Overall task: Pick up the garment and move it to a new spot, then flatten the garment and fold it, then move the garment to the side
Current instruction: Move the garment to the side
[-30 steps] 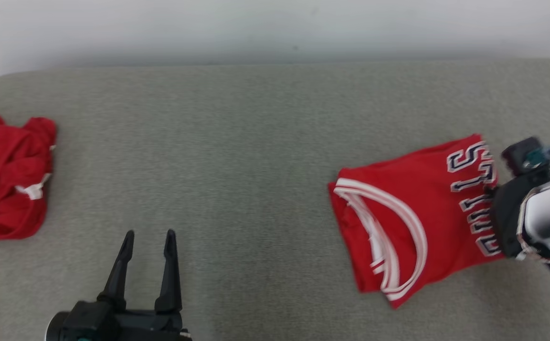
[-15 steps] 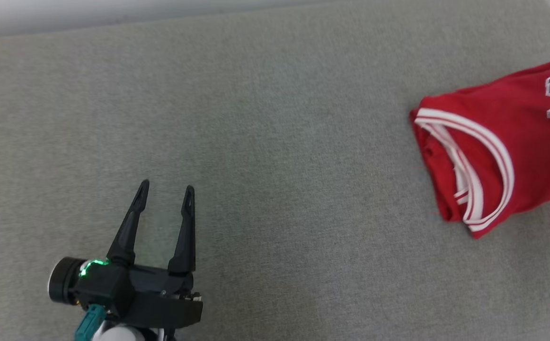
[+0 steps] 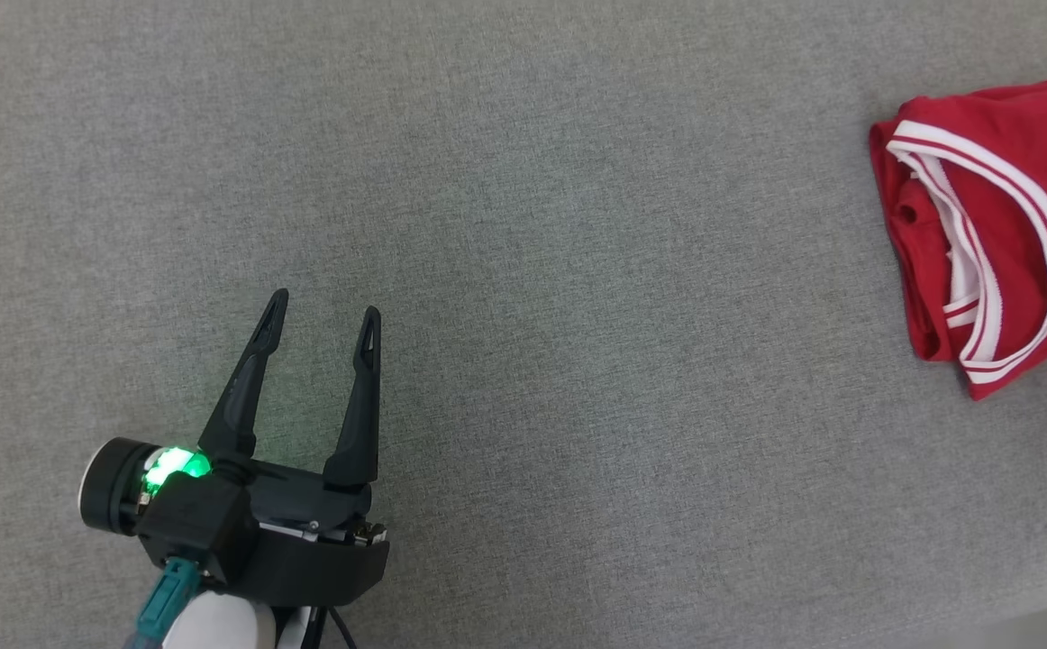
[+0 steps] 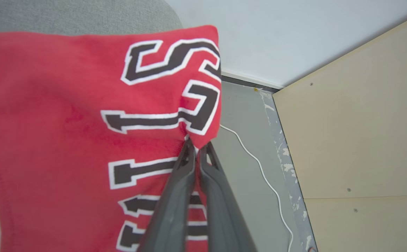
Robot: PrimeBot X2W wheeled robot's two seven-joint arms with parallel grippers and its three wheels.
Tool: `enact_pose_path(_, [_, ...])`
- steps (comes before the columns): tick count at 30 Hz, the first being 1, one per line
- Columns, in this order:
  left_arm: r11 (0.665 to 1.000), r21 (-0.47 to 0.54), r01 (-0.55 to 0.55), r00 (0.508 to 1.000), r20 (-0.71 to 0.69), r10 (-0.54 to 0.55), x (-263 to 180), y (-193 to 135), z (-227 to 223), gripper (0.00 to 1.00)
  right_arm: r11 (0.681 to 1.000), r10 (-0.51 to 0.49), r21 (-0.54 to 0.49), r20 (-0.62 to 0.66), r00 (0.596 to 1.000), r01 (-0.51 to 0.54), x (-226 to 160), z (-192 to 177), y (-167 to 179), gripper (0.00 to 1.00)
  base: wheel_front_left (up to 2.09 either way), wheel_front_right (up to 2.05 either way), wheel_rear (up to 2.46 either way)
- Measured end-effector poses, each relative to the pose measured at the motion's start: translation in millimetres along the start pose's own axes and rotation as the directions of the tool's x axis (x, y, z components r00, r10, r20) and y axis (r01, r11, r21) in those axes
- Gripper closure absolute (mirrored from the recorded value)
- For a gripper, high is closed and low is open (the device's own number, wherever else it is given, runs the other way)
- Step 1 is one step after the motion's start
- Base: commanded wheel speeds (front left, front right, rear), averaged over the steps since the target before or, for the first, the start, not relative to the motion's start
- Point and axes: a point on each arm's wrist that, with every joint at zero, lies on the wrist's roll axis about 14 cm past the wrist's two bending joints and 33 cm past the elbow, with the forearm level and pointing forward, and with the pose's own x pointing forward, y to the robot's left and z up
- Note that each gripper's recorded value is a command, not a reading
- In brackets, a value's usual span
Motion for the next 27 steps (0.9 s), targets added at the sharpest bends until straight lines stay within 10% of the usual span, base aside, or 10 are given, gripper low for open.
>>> enact_pose_path(1, [1.0,0.002,0.002,1.0,0.002,-0.002,1,0,0,0.0,1.0,-0.008,-0.008,0.002,1.0,0.008,1,0,-2,0.67,0.0,0.0,0.0])
enact_pose_path(3, [1.0,0.003,0.002,1.0,0.001,-0.002,1,1,-1,0.0,1.0,-0.019,-0.015,0.005,1.0,0.019,4,0,-3,0.52,0.0,0.0,0.0])
enact_pose_path(4, [1.0,0.005,0.004,1.0,0.001,-0.004,1,2,-1,0.0,1.0,-0.023,-0.018,0.015,1.0,0.023,5,2,-3,0.0,0.0,0.0,0.0])
enact_pose_path(17, [0.999,0.024,-0.041,0.999,0.026,0.04,-11,10,19,0.0,0.997,0.013,0.066,0.194,0.981,-0.026,-9,29,23,0.0,0.0,0.0,0.0])
enact_pose_path(27, [0.985,0.04,-0.167,0.986,0.031,0.165,-56,28,42,0.0,0.969,0.105,0.153,0.463,0.88,-0.196,-64,60,74,0.0,0.0,0.0,0.0])
